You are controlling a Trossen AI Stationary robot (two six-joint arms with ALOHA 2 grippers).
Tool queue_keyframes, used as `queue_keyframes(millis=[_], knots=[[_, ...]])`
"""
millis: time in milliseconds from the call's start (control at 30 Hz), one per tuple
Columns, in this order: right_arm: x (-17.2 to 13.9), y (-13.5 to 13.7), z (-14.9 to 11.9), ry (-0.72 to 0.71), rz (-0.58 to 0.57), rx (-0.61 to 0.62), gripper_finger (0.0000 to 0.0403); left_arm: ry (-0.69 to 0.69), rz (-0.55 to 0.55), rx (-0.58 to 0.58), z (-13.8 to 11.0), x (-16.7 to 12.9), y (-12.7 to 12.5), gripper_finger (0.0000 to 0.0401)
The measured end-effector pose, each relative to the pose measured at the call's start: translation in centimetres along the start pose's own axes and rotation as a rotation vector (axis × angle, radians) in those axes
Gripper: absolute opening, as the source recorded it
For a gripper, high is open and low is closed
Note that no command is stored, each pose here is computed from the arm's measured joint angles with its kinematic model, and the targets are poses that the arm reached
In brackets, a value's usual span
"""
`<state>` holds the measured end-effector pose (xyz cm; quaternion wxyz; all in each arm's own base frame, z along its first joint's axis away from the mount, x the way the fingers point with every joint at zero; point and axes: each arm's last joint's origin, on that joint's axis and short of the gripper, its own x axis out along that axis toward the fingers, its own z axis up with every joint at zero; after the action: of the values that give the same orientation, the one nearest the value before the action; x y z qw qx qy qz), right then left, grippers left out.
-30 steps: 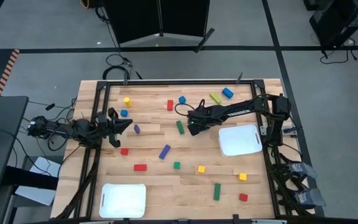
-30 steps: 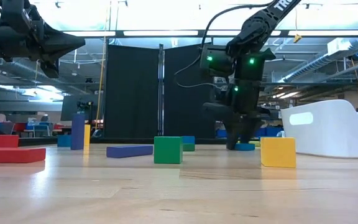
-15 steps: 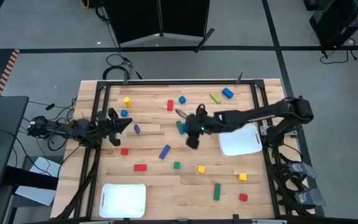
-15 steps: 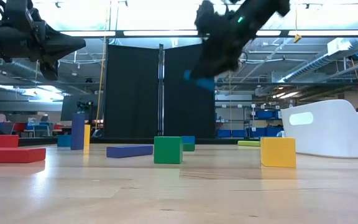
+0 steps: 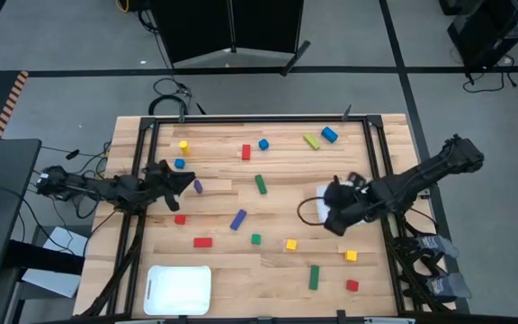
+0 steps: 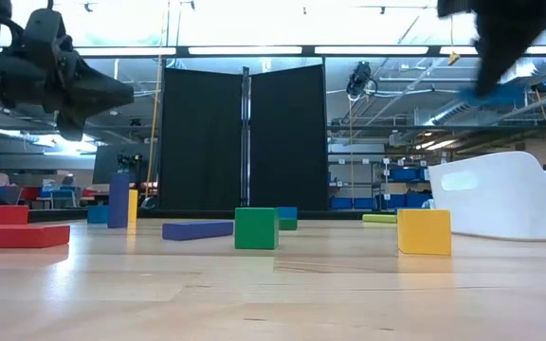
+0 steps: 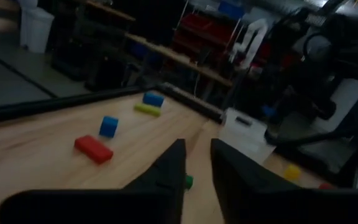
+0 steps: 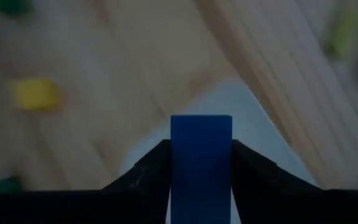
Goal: Sort blocks by size
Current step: Put the blue rectangular block into the top white bin, then put the red square block into the bottom white bin
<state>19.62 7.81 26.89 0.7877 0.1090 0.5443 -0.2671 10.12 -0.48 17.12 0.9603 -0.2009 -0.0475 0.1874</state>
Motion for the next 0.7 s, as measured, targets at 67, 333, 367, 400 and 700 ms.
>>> queue_keyframes(millis=[67, 333, 367, 400, 700], knots=[[0.7, -0.4, -1.2, 0.026, -0.038, 0.058, 0.0139, 0.022, 0.01, 0.011, 0.2, 0.2, -0.3, 0.0115], [4.1, -1.0, -3.5, 0.064, -0.108, 0.151, 0.0221, 0.211, -0.05, 0.101, 2.4, 1.7, -2.7, 0.0198], [4.2, -1.0, -3.6, 0.065, -0.111, 0.152, 0.0243, 0.269, -0.049, 0.114, 2.7, 1.9, -3.1, 0.0204], [4.3, -1.0, -3.7, 0.065, -0.111, 0.152, 0.0263, 0.331, -0.049, 0.131, 2.9, 2.1, -3.4, 0.0208], [4.3, -0.5, -3.5, -0.012, -0.085, 0.089, 0.0363, 1.031, -0.003, 0.334, 3.0, 2.3, -6.1, 0.0214]])
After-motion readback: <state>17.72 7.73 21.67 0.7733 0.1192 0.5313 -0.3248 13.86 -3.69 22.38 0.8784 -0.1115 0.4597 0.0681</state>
